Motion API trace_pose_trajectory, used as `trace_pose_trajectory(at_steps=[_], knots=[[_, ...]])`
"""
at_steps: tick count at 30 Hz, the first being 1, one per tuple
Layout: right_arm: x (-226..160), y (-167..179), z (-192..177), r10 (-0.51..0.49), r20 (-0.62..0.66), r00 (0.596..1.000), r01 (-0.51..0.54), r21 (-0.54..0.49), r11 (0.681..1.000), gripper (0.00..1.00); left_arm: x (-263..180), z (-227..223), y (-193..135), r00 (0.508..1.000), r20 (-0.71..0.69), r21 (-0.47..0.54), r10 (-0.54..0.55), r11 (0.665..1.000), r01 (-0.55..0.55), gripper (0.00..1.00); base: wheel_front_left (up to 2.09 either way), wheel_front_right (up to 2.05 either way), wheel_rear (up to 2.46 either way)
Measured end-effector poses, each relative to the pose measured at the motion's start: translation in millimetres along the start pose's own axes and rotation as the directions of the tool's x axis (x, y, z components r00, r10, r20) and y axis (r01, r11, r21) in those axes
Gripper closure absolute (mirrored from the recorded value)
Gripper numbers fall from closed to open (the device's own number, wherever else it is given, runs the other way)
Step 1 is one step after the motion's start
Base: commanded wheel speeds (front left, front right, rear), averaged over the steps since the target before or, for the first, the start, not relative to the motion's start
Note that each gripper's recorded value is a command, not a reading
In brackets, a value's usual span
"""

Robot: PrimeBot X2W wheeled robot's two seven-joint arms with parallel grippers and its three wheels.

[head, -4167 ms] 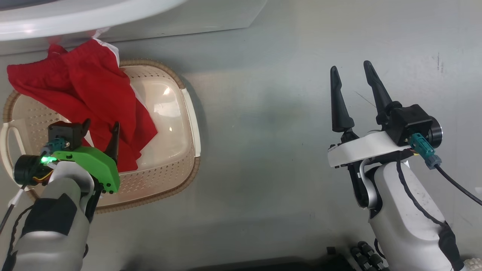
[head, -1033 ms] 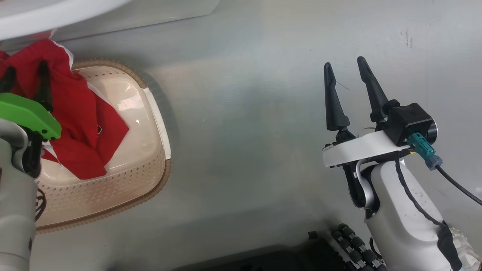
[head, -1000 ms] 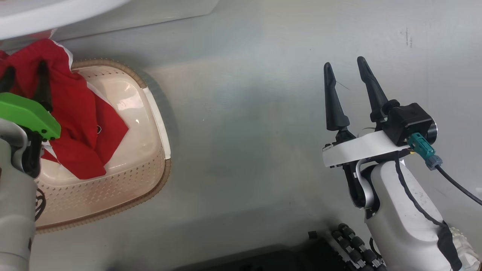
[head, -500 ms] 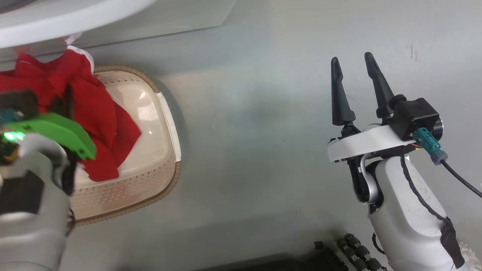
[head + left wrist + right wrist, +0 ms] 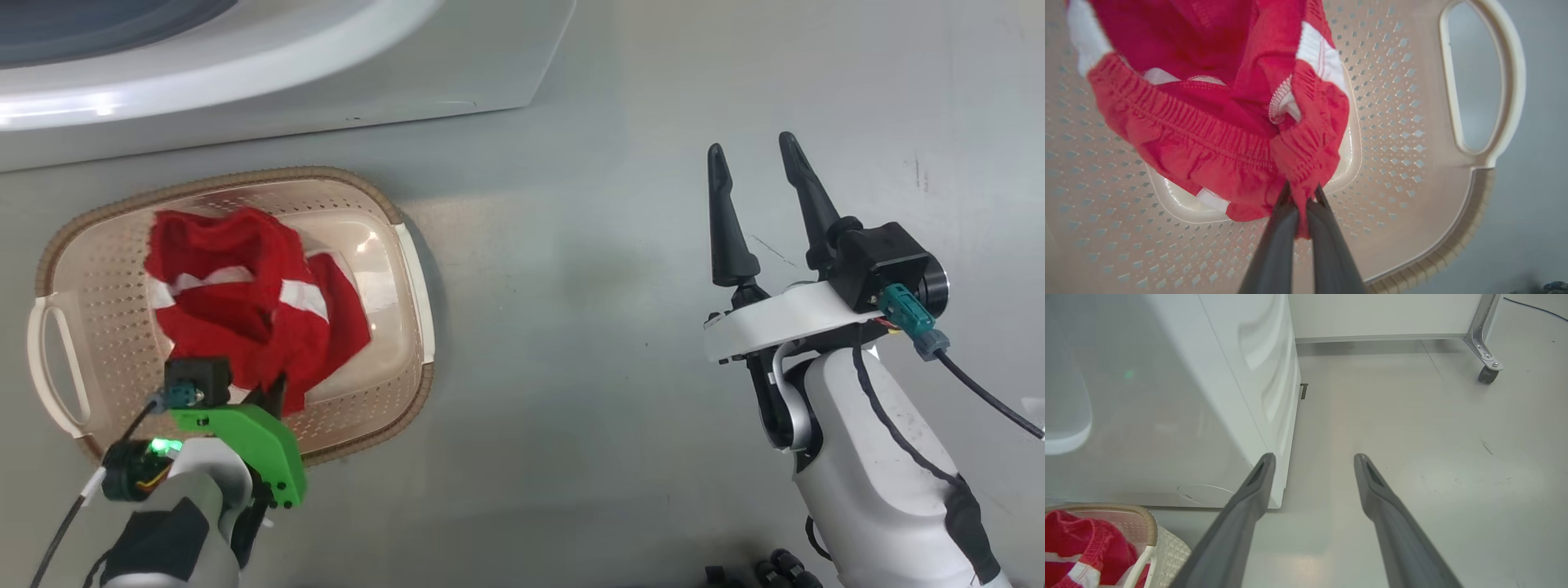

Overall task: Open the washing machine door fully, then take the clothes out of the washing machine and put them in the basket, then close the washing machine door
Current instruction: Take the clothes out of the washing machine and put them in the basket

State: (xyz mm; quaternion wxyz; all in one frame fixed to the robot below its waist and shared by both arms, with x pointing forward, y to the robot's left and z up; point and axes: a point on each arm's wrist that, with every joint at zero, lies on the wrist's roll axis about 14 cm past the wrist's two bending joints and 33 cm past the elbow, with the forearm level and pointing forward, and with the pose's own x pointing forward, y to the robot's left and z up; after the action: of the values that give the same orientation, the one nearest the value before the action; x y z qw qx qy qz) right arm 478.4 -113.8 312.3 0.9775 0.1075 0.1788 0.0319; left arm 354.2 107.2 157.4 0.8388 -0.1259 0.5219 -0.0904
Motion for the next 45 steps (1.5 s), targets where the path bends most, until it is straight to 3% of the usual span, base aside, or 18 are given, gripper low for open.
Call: trace_pose_trajectory(at_steps=[8, 12, 13, 14, 15, 16, 38, 42, 45], knots=[[0.0, 5.6, 0.9, 0.016, 0.002, 1.000, -0.016, -0.008, 1.000, 0.00, -7.8, -19.2, 4.1, 0.997, -0.072, -0.001, 0.014, 1.000, -0.014, 1.00, 0.00, 0.00, 0.00], [0.0, 2.7, -2.6, 0.010, -0.005, 1.000, -0.010, -0.015, 1.000, 0.00, -3.8, -10.1, 6.4, 0.999, -0.039, 0.001, 0.015, 1.000, -0.015, 1.00, 0.00, 0.00, 0.00], [0.2, 2.0, -3.6, 0.008, -0.008, 1.000, -0.008, -0.015, 1.000, 0.00, -2.2, -4.6, 7.7, 1.000, -0.021, 0.004, 0.016, 1.000, -0.016, 0.90, 0.00, 0.00, 0.00], [0.3, 1.5, -4.6, 0.007, -0.010, 1.000, -0.007, -0.015, 1.000, 0.00, -0.6, 2.0, 9.8, 1.000, 0.003, 0.005, 0.019, 1.000, -0.019, 0.66, 0.00, 0.00, 0.00], [0.3, 0.9, -5.2, 0.005, -0.011, 1.000, -0.005, -0.015, 1.000, 0.00, 0.8, 9.6, 12.1, 0.999, 0.029, 0.008, 0.022, 1.000, -0.022, 0.06, 0.00, 0.00, 0.00], [0.2, 0.0, -5.4, 0.002, -0.012, 1.000, -0.003, -0.015, 1.000, 0.00, 2.0, 15.1, 14.1, 0.999, 0.041, 0.015, 0.024, 1.000, -0.025, 0.00, 0.00, 0.00, 0.00], [-8.0, 15.9, 42.3, 0.035, 0.095, 0.995, -0.032, -0.027, 0.999, 0.00, -31.7, 76.6, 1.3, 0.963, 0.269, 0.017, 0.003, 1.000, -0.008, 0.00, 0.00, 0.00, 0.00], [-16.6, 20.7, 53.7, 0.042, 0.118, 0.992, -0.040, -0.025, 0.999, 0.00, -47.8, 96.5, -1.3, 0.939, 0.343, 0.004, -0.001, 1.000, 0.000, 0.00, 0.00, 0.00, 0.00], [-23.5, 23.0, 63.4, 0.041, 0.137, 0.990, -0.041, -0.004, 0.999, 0.00, -66.2, 133.5, -3.4, 0.890, 0.456, -0.013, -0.008, 1.000, 0.016, 0.00, 0.00, 0.00, 0.00]])
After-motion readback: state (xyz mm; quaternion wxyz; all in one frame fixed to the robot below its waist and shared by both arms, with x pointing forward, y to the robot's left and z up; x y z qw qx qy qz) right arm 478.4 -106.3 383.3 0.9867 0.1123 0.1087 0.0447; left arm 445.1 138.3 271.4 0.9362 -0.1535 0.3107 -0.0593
